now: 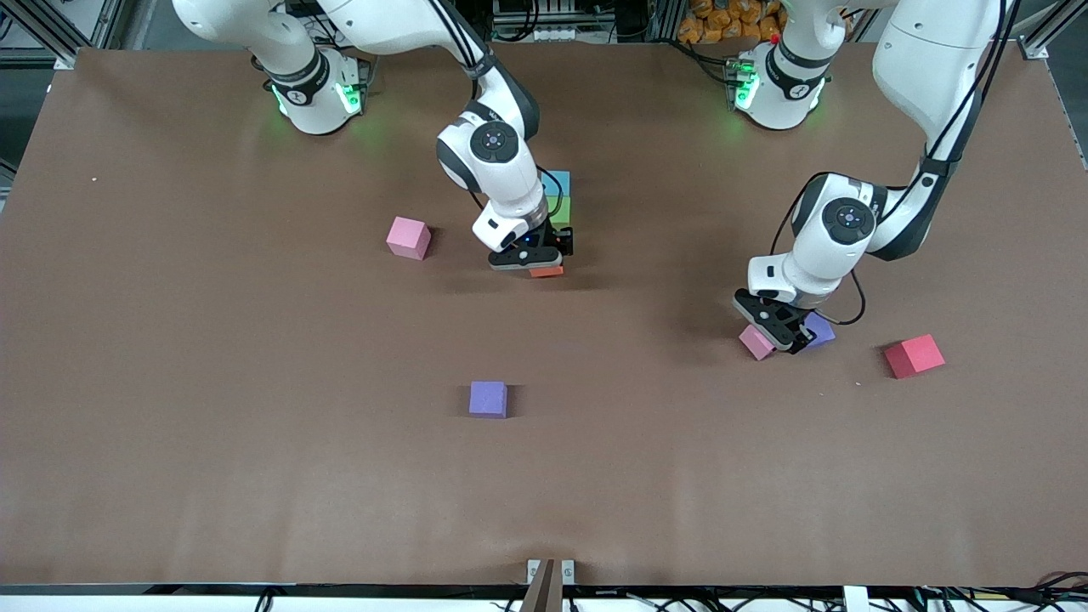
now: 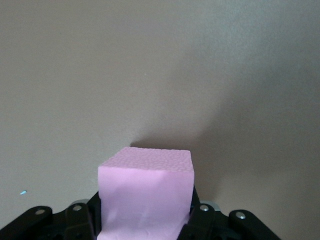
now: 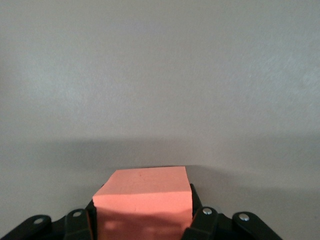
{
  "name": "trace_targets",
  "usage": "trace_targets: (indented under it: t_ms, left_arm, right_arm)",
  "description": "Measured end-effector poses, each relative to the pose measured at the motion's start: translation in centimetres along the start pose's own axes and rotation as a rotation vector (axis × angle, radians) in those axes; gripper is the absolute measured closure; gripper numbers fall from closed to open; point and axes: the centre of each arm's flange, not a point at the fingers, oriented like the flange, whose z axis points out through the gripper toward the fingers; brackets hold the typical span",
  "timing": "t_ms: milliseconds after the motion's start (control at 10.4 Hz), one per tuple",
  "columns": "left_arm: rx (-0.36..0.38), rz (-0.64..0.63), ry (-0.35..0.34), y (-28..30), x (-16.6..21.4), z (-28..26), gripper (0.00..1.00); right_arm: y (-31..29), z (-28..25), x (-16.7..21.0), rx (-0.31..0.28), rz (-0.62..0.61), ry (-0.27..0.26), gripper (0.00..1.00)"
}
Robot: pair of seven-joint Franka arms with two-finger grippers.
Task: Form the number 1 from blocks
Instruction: 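Place the orange cube beside green with the right gripper while the left lifts pink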
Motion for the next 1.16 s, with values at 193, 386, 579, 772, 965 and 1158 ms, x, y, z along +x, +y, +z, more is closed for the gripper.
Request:
trace_targets:
  t_ms: [193, 386, 579, 772, 965, 1158]
  left_arm:
    - [0.005, -0.023, 0.013, 0.0, 0.5, -0.7, 0.40]
    - [0.007, -0.023, 0.018, 0.1, 0.8, -1.1, 0.41]
    - [0.007, -0.024, 0.018, 0.1, 0.8, -1.1, 0.41]
    - [0.007, -0.023, 0.019, 0.1, 0.8, -1.1, 0.41]
    - [-0.011, -0.080, 0.037, 0.6, 1.6, -1.3, 0.41]
    - [-0.076, -0.216, 0.067, 3.7, 4.7, -1.9, 0.41]
  right_arm:
    - [-1.1, 0.6, -1.7, -0.003, 0.002, -0.009, 0.36]
    - [-1.9, 0.9, -2.9, -0.005, -0.005, -0.014, 0.36]
    - [-2.1, 1.0, -3.3, -0.006, -0.011, -0.016, 0.34]
    - [-2.1, 1.1, -3.5, -0.008, -0.014, -0.018, 0.12]
    - [-2.1, 0.2, -2.8, 0.003, -0.006, -0.003, 0.00]
    - [-0.7, -3.0, 0.4, 0.021, 0.036, 0.024, 0.00]
